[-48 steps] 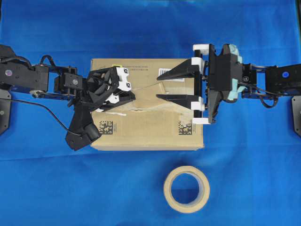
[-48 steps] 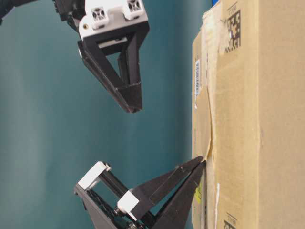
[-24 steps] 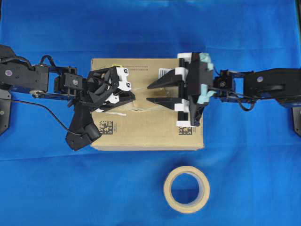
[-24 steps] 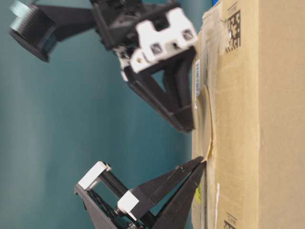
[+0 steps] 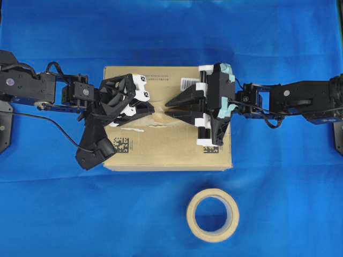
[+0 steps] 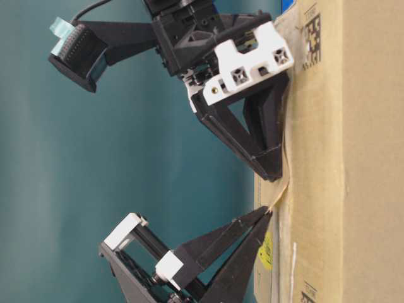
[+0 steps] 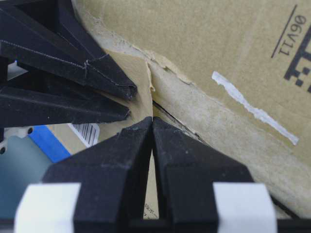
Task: Apply tape along the seams of the closed cardboard box to seal it securely.
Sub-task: 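Press the tape down along the seam with both grippers toward each other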
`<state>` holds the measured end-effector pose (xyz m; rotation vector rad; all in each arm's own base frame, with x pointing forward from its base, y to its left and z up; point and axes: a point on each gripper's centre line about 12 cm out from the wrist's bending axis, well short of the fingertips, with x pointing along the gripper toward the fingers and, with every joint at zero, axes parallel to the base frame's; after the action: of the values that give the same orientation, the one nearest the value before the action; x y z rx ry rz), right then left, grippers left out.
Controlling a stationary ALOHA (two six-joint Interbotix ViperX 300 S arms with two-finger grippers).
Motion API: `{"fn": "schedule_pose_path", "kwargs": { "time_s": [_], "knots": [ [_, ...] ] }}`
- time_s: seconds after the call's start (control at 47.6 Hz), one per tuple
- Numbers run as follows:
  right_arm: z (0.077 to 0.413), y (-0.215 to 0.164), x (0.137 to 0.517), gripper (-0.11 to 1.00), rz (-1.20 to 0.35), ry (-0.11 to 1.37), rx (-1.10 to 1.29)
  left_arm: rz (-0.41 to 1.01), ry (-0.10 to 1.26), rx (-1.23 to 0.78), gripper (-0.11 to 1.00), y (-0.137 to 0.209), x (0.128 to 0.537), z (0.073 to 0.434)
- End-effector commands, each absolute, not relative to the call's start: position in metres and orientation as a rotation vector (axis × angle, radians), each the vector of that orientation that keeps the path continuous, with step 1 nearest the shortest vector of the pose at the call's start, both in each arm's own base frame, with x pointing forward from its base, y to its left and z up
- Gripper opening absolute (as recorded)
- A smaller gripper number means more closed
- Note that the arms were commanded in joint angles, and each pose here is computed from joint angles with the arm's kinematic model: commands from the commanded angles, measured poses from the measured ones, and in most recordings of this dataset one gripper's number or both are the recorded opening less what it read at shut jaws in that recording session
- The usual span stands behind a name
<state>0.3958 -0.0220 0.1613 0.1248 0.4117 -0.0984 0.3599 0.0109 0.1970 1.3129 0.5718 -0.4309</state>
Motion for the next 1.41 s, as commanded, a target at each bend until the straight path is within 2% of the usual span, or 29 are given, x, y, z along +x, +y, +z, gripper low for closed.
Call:
{"fn": "schedule_pose_path", "kwargs": {
  "time_s": [0.0,0.126,0.21,0.294,0.441,0.525,0.714,1.385],
  "knots": [
    [0.167,-0.022,0.398,0.29,-0.099,0.402,0.129,-0.412,0.557,1.312,0.00,0.013,0.361,0.208],
    [0.167,-0.022,0.398,0.29,-0.099,0.402,0.129,-0.431,0.581,1.305,0.01,0.012,0.359,0.206],
    [0.167,-0.022,0.398,0.29,-0.098,0.401,0.128,-0.444,0.594,1.303,0.07,0.012,0.358,0.204],
    [0.167,-0.023,0.398,0.29,-0.100,0.402,0.128,-0.445,0.598,1.302,0.23,0.012,0.358,0.204],
    [0.167,-0.022,0.398,0.29,-0.099,0.402,0.129,-0.446,0.599,1.301,0.59,0.012,0.357,0.203],
    [0.166,-0.022,0.398,0.29,-0.098,0.404,0.128,-0.447,0.600,1.301,0.69,0.012,0.356,0.203],
    [0.166,-0.022,0.398,0.29,-0.099,0.413,0.130,-0.463,0.619,1.297,0.65,0.012,0.355,0.201],
    [0.163,-0.022,0.396,0.29,-0.099,0.431,0.130,-0.509,0.673,1.285,0.65,0.012,0.349,0.200]
  ]
}}
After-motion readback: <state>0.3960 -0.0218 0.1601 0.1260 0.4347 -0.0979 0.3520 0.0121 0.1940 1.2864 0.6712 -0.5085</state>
